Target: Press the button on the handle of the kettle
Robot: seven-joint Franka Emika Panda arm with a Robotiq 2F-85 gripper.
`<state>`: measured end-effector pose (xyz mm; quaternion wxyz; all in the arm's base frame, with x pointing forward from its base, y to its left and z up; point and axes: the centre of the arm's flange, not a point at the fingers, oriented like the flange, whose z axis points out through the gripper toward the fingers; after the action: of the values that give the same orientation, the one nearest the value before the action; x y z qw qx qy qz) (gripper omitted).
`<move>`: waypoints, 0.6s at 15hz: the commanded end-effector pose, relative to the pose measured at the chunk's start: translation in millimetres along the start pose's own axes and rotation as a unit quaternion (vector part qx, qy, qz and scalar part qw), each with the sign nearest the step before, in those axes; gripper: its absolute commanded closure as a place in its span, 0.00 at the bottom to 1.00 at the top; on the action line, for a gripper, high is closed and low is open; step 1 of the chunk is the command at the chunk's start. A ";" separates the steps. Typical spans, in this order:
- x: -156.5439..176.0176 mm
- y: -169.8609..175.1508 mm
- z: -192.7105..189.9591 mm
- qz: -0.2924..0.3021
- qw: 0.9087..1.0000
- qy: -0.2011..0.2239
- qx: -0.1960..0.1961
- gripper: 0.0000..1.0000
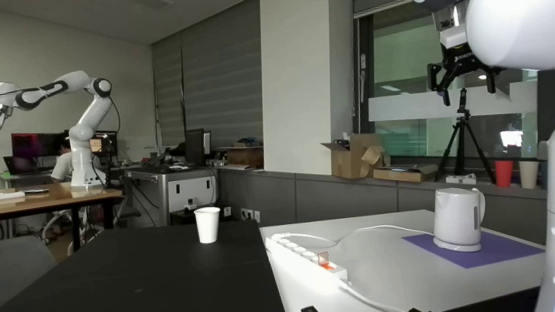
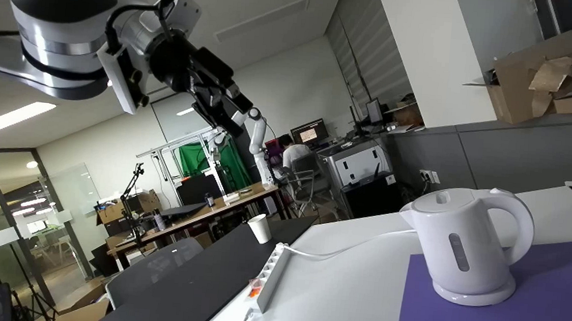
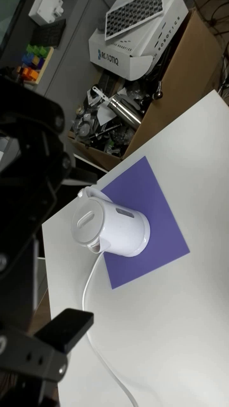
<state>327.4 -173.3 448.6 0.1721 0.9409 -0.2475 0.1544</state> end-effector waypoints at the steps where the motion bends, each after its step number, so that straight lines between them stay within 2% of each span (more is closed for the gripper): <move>1: 45.5 24.0 18.7 0.012 1.000 0.009 0.011 0.00; 7: 121.9 76.0 74.0 0.091 0.996 0.017 -0.017 0.00; 9: 144.4 89.9 98.6 0.130 0.991 0.028 -0.028 0.26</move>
<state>377.1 -297.3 445.5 0.1684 0.9149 -0.3177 0.1836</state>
